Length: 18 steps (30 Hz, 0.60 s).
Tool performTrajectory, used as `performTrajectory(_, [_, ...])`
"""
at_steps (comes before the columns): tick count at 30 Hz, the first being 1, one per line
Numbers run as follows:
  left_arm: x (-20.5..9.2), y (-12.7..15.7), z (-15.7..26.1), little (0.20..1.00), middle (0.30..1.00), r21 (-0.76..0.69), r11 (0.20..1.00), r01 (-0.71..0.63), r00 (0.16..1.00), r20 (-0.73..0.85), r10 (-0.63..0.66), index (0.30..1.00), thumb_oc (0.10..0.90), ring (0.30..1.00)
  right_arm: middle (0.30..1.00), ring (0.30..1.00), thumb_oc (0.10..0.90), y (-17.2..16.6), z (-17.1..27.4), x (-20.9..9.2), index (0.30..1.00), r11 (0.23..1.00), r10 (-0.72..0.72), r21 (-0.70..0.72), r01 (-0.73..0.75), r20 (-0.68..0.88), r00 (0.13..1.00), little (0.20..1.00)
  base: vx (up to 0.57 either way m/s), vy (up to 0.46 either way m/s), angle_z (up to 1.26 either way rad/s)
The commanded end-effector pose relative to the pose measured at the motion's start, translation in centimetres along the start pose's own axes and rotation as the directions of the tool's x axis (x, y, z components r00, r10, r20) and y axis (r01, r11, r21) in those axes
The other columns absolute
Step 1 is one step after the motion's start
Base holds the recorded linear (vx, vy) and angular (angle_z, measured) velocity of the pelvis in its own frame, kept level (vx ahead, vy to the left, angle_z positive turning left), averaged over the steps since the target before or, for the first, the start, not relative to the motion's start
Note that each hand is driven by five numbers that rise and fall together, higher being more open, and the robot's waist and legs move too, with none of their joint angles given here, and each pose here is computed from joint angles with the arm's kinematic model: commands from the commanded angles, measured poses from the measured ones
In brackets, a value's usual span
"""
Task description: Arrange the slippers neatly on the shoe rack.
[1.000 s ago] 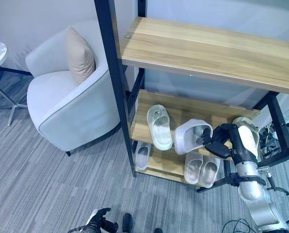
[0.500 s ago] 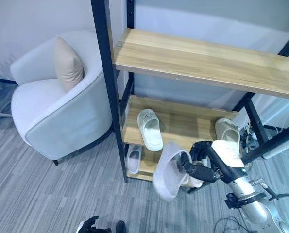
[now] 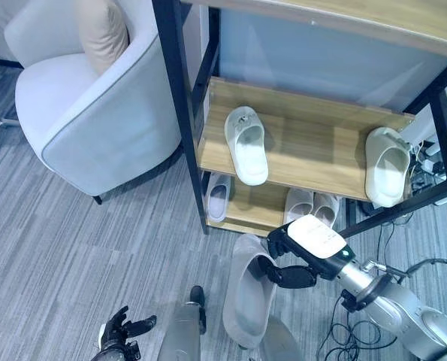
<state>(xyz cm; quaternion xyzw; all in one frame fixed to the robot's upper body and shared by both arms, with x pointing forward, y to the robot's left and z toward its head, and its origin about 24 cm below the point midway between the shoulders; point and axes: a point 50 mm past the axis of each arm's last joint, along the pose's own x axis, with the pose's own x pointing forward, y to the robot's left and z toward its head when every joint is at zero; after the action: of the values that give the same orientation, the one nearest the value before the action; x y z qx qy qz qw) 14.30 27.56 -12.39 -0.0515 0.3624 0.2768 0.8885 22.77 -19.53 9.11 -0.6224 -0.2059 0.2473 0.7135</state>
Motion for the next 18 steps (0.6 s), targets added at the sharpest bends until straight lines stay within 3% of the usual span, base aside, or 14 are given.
performTrajectory(1, [0.6, 0.6, 4.6, 0.900, 0.900, -0.136, 0.990, -0.035, 0.975, 0.211, 0.064, 0.900, 0.800, 0.900, 0.300, 0.300, 0.400, -5.9, -1.0, 2.4, 0.300, 0.943, -0.323, -0.079, 0.324, 0.026, 0.946, 0.300, -0.07, -0.033, -0.04])
performTrajectory(6, [0.5, -0.8, 6.9, 0.900, 0.900, -0.199, 0.980, 0.019, 0.950, 0.311, 0.044, 0.900, 0.800, 0.900, 0.300, 0.300, 0.400, -9.3, -1.7, 3.0, 0.300, 0.866, -0.469, -0.173, 0.470, 0.047, 0.882, 0.300, -0.09, -0.026, 0.00])
performTrajectory(8, [0.1, -0.9, 8.2, 0.900, 0.900, -0.256, 0.966, 0.046, 0.925, 0.377, 0.056, 0.900, 0.800, 0.900, 0.300, 0.300, 0.400, -12.1, -2.5, 2.8, 0.300, 0.778, -0.545, -0.318, 0.542, 0.088, 0.834, 0.300, -0.06, -0.039, 0.00])
performTrajectory(18, [-0.3, -1.6, 9.4, 0.900, 0.900, -0.323, 0.945, 0.042, 0.901, 0.421, 0.103, 0.900, 0.800, 0.900, 0.300, 0.300, 0.400, -18.2, -4.2, 2.5, 0.300, 0.546, -0.741, -0.465, 0.697, 0.120, 0.661, 0.300, 0.03, -0.009, -0.01])
